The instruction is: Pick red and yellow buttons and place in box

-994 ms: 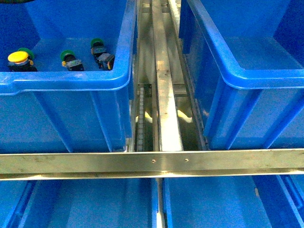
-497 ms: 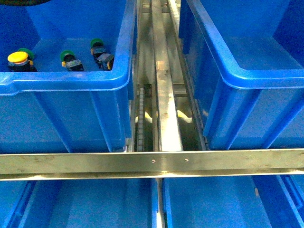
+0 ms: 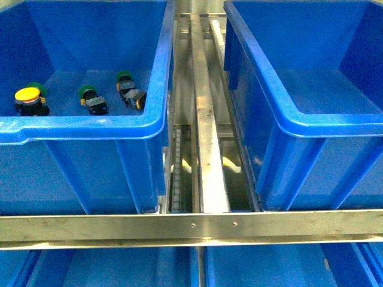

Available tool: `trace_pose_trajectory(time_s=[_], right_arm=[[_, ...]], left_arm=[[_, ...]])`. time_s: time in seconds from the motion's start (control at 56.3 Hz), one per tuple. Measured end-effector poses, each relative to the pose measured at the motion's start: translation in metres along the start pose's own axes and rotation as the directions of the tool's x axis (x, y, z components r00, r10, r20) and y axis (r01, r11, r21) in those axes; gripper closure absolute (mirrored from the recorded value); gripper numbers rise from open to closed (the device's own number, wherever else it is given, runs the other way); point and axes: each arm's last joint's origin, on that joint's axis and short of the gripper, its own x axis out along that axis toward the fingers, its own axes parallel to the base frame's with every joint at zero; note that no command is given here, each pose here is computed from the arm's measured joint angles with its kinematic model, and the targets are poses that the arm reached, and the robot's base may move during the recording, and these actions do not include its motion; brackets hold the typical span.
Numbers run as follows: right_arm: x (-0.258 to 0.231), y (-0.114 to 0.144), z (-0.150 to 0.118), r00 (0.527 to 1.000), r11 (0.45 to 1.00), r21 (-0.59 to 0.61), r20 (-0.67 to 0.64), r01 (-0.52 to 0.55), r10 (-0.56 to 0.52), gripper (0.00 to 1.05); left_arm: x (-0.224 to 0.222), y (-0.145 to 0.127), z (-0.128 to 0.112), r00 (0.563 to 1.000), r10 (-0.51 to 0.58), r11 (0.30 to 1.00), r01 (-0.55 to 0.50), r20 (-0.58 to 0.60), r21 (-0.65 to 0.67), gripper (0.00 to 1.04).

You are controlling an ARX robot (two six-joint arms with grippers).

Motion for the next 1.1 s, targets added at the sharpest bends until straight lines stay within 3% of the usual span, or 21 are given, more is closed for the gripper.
trace_pose_trajectory(time_s=[0.178,0.32,0.391,0.444,0.497,0.568,0.675,0.763,0.834,0.941,1.101], right_arm=[[0.0,0.023,-0.012,0.999,0.979,-0.202,0.008,-0.029,0.031,0.71],[0.006,0.038,-0.026,0.997,0.935,-0.347,-0.024,-0.074,0.07,0.71],[0.01,0.037,-0.03,0.998,0.915,-0.397,-0.029,-0.069,0.062,0.71],[0.012,0.035,-0.032,0.998,0.901,-0.43,-0.034,-0.062,0.053,0.71],[0.014,0.031,-0.034,0.999,0.881,-0.472,-0.032,-0.045,0.034,0.71],[0.015,0.028,-0.035,1.0,0.862,-0.506,-0.026,-0.028,0.018,0.71],[0.015,0.025,-0.038,1.0,0.813,-0.582,-0.027,-0.009,-0.008,0.71],[0.012,0.024,-0.042,0.999,0.763,-0.646,-0.025,0.009,-0.033,0.71],[0.01,0.022,-0.045,0.998,0.702,-0.712,-0.022,0.026,-0.06,0.71],[0.006,0.02,-0.046,0.997,0.653,-0.757,-0.031,0.025,-0.074,0.71],[-0.006,0.02,-0.046,0.995,0.634,-0.773,-0.061,0.006,-0.084,0.71]], left_arm=[[-0.083,-0.01,0.016,0.989,0.13,0.984,-0.137,0.065,0.118,0.08],[-0.154,-0.025,0.008,0.968,0.228,0.948,-0.245,0.103,0.203,0.09],[-0.173,-0.034,-0.006,0.861,0.473,0.821,-0.508,0.19,0.261,0.21],[-0.199,-0.036,-0.031,0.743,0.634,0.658,-0.664,0.213,0.356,0.32],[-0.221,-0.034,-0.055,0.672,0.71,0.552,-0.717,0.211,0.425,0.41],[-0.246,-0.032,-0.085,0.637,0.746,0.482,-0.717,0.192,0.504,0.53],[-0.267,-0.029,-0.111,0.643,0.738,0.456,-0.699,0.204,0.551,0.71],[-0.27,-0.031,-0.113,0.656,0.719,0.447,-0.69,0.23,0.569,0.85],[-0.272,-0.029,-0.117,0.657,0.716,0.442,-0.687,0.233,0.577,1.03],[-0.274,-0.026,-0.121,0.657,0.717,0.439,-0.685,0.232,0.581,1.02],[-0.276,-0.022,-0.126,0.657,0.717,0.439,-0.685,0.232,0.582,1.02]])
